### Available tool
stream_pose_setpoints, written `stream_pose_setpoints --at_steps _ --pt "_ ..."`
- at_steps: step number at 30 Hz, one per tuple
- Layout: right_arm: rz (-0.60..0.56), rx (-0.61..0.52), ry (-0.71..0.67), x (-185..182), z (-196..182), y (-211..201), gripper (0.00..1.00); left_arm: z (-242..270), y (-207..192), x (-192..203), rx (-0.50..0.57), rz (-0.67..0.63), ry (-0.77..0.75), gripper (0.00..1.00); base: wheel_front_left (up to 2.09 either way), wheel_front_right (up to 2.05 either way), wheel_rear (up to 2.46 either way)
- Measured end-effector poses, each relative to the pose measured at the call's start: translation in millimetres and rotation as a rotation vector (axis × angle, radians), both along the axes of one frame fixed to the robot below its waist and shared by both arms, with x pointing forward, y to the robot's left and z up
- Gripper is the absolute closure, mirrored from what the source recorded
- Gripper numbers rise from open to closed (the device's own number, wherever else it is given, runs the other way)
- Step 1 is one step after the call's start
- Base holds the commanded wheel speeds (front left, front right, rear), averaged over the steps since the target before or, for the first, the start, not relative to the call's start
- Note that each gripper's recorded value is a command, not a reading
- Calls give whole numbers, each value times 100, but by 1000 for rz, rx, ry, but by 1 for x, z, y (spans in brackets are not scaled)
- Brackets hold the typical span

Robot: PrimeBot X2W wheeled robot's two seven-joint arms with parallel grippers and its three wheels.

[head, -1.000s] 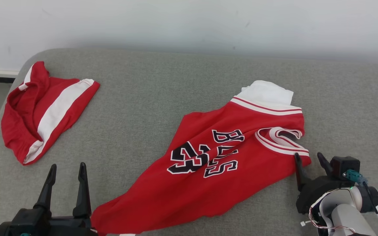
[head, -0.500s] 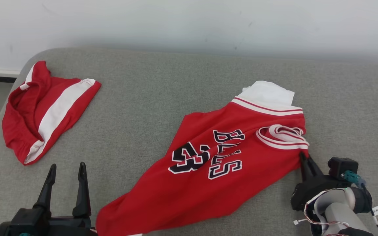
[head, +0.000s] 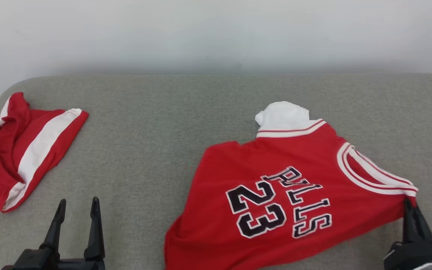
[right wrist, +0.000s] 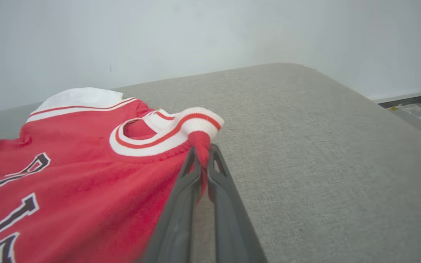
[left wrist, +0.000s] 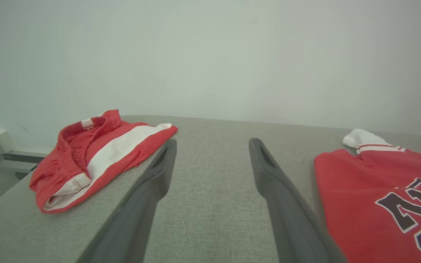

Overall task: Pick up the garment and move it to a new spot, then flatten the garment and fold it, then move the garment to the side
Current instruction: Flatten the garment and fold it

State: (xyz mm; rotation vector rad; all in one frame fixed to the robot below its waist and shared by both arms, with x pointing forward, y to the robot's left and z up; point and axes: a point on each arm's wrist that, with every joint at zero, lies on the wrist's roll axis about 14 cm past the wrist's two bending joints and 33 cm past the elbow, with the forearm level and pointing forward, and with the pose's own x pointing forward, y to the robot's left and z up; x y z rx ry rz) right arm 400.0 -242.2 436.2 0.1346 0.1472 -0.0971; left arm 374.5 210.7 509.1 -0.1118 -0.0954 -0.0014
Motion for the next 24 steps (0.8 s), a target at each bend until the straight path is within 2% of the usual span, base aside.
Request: stream_pose_setpoints --at_steps 4,10,15,17,24 --pt "-49 -36 -17 -17 12 -20 100 1 -10 5 -3 -31 -3 0 0 0 0" --pt "-7 -57 -70 -7 42 -5 100 0 -20 7 -7 -57 -1 0 0 0 0" --pt "115 -63 -109 21 65 38 100 1 -13 3 -6 -38 -3 0 0 0 0" --pt "208 -63 -122 40 73 72 100 0 -7 -2 -12 -18 1 0 0 0 0" --pt "398 -54 -84 75 69 147 100 -3 8 -13 -21 32 14 0 0 0 0"
